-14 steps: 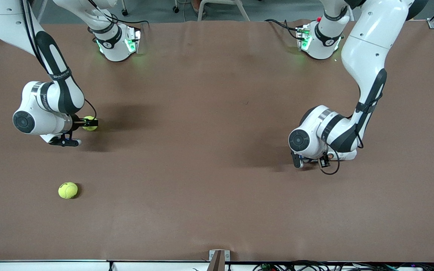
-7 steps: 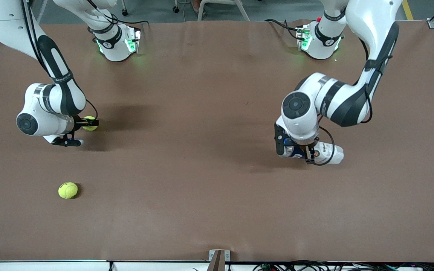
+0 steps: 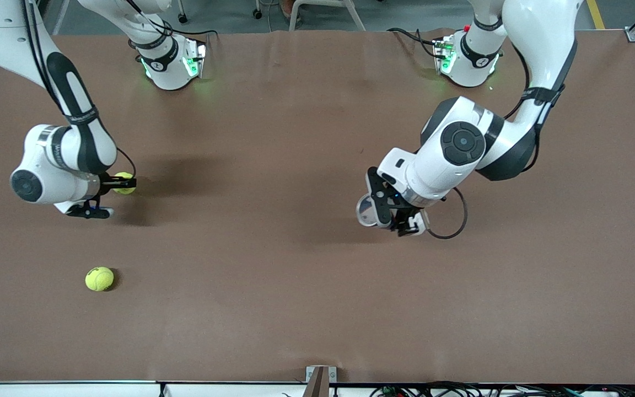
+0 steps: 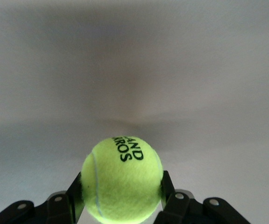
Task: Insert tennis ball vertically with right arm
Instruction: 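Carry the ball with the right gripper over the can's open rim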
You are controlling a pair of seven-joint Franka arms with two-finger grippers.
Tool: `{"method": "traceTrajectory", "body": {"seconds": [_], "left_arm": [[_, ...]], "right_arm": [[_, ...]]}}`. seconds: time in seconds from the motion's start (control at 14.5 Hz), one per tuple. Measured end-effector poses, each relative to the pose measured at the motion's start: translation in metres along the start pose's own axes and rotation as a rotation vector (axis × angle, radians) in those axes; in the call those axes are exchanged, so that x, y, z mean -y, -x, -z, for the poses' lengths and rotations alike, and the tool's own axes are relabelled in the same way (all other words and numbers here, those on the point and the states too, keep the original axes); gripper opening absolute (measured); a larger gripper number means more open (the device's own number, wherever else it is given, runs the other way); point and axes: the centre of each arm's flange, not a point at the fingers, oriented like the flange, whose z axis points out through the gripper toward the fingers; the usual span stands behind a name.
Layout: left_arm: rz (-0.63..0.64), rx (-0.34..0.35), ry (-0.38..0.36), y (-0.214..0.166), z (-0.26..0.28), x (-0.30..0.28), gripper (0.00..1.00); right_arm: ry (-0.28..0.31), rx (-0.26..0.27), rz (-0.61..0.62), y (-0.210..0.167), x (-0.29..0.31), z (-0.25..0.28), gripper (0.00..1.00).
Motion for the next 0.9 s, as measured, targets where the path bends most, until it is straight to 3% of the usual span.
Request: {"method": "traceTrajectory", "body": {"seconds": [0.14,0.21,0.41,0.69,0.9], "left_arm": [[-0.018,-0.104,-0.061,-0.022,-0.010,-0.003,0.70],[-0.025,-0.153,-0.081,-0.033,-0.015,-0.007,0.70],[-0.029,-0.301,-0.125,-0.062,-0.040,-0.020,0.70],[0.074,-0.489,-0.096,-0.083,-0.091,-0.048,0.72],[0.159,-0.573,-0.057,-0.099,-0.108,-0.073,0.72]], "right_arm": [[0.000,0.021,0.056,-0.007,0.003,0.069,0.66],[0.004,0.008,0.074,-0.008,0.008,0.105,0.66],[0.016,-0.083,0.124,-0.009,0.037,0.178,0.66],[-0.141,-0.156,0.228,-0.008,0.125,0.208,0.66],[-0.294,-0.196,0.299,0.005,0.205,0.232,0.66]]}}
